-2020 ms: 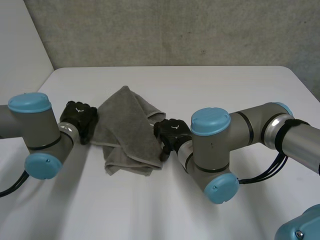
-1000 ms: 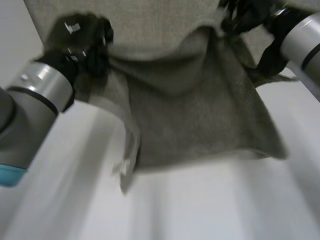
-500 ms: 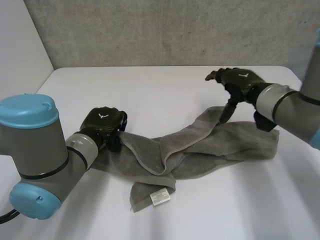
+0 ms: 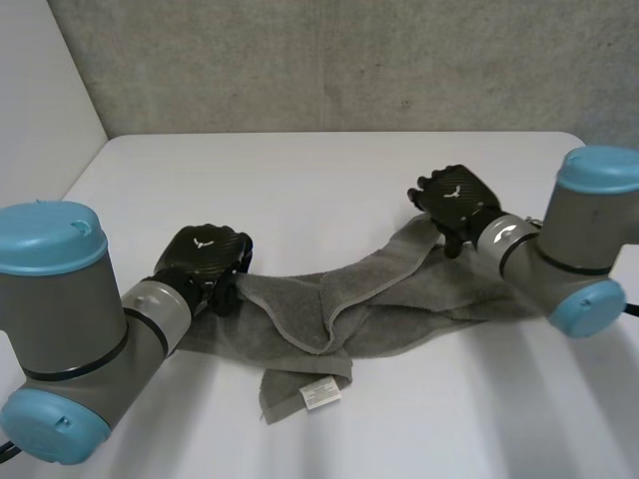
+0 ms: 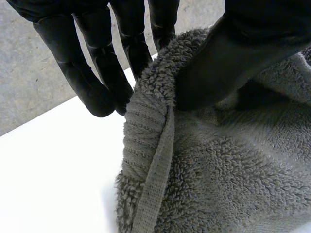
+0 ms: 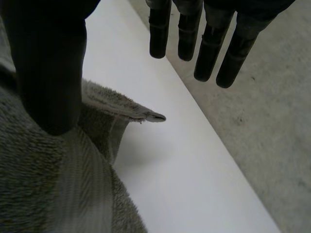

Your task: Fold the towel.

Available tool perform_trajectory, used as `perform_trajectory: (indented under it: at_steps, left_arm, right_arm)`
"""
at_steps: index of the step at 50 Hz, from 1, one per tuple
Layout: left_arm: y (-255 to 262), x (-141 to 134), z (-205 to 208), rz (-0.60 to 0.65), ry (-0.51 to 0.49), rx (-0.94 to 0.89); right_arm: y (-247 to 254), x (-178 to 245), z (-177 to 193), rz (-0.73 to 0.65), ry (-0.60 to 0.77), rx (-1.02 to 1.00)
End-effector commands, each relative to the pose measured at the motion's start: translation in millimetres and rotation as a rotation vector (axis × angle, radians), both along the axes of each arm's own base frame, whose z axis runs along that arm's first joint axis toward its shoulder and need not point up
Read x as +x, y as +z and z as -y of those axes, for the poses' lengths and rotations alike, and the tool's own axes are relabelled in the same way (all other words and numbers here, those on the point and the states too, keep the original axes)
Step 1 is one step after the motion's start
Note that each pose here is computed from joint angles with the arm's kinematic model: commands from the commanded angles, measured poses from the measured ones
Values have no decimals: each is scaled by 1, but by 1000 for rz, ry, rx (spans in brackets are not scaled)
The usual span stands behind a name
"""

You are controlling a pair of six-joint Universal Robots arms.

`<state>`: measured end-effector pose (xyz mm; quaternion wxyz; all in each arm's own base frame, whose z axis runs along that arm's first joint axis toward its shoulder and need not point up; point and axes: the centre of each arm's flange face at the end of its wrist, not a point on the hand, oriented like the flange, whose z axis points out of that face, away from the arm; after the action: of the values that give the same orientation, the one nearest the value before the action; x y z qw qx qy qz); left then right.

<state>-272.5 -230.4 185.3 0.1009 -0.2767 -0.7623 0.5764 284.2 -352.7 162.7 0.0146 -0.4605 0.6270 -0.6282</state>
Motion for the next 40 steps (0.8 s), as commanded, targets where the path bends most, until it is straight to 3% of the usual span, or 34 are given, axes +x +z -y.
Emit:
perform_trajectory:
  at_steps: [1,19,21,22,24,29,34,39,40]
  left_arm:
    - [-1,1,-1,2,1,4]
    - [6,1,4,-7,8,-17]
    - [25,5,9,-32,26,-71]
    - [25,5,9,-32,26,-72]
    - [54,13,19,-65,58,-155]
    - [105,22,23,-108,84,-303]
    - [148,27,12,-145,84,-398]
    - [163,31,4,-140,85,-425]
    - [159,33,5,-111,86,-419]
  right_arm:
    - [-27,15,8,-59,47,-94]
    - [-13,30,21,11,53,-238]
    - [50,23,15,103,37,-306]
    - [50,23,15,104,37,-306]
    - [111,15,-2,246,47,-332]
    - [178,-4,-28,395,61,-321]
    - [240,-52,-49,386,-30,-360]
    - [233,-76,-50,262,-110,-237]
    - [223,-76,-55,181,-109,-200]
